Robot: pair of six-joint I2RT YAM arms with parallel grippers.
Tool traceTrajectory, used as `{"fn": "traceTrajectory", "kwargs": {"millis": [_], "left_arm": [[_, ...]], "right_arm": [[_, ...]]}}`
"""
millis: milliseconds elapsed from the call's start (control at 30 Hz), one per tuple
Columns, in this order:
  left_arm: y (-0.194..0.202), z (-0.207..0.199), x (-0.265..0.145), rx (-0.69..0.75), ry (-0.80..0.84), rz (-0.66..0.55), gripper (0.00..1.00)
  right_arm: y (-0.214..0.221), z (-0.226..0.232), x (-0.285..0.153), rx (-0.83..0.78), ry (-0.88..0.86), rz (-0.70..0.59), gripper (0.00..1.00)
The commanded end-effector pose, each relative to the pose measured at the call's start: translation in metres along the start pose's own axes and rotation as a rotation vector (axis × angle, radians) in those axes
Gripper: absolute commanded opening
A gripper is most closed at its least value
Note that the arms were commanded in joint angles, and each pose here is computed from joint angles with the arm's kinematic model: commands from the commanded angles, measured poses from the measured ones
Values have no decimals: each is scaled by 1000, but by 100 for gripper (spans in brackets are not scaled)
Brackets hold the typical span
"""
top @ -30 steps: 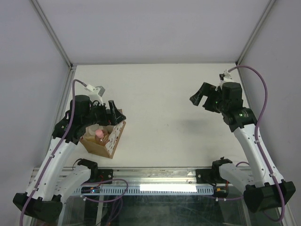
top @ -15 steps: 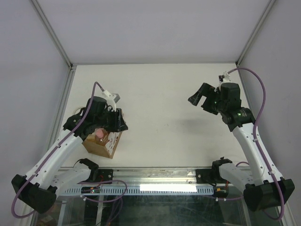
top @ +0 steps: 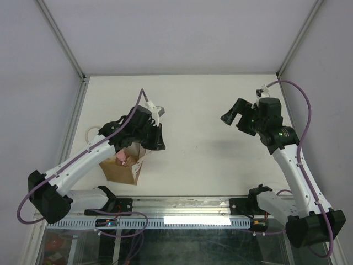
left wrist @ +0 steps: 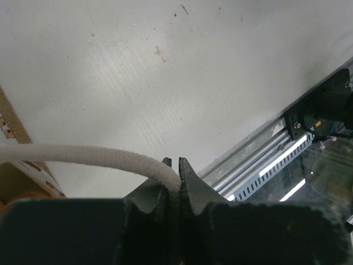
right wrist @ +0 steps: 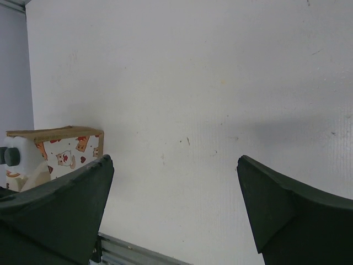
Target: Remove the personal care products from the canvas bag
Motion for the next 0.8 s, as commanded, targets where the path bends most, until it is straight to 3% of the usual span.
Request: {"fn": "traceTrajectory", "kwargs": {"millis": [0,533,767], "left_arm": [[-57,-40,2,51,113,-214,2],[-139,-88,78,141,243,-249,2],[-171,-94,95,218,252,-253,12]], "right_arm": [[-5,10,-10,-28,-41,-27,97],[-1,3,-26,-83,11,-17,97],[-15,8,-25,-75,31,-81,99]]}}
Point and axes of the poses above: each gripper's point midway between its finger pads, its own x axis out along the fingers, its own z axis along the line the jaws close on, y = z × x, the point moved 7 cm from there along -x, back along the fingers, and after that the axes turned 14 degrees about x, right-handed, at the moved point
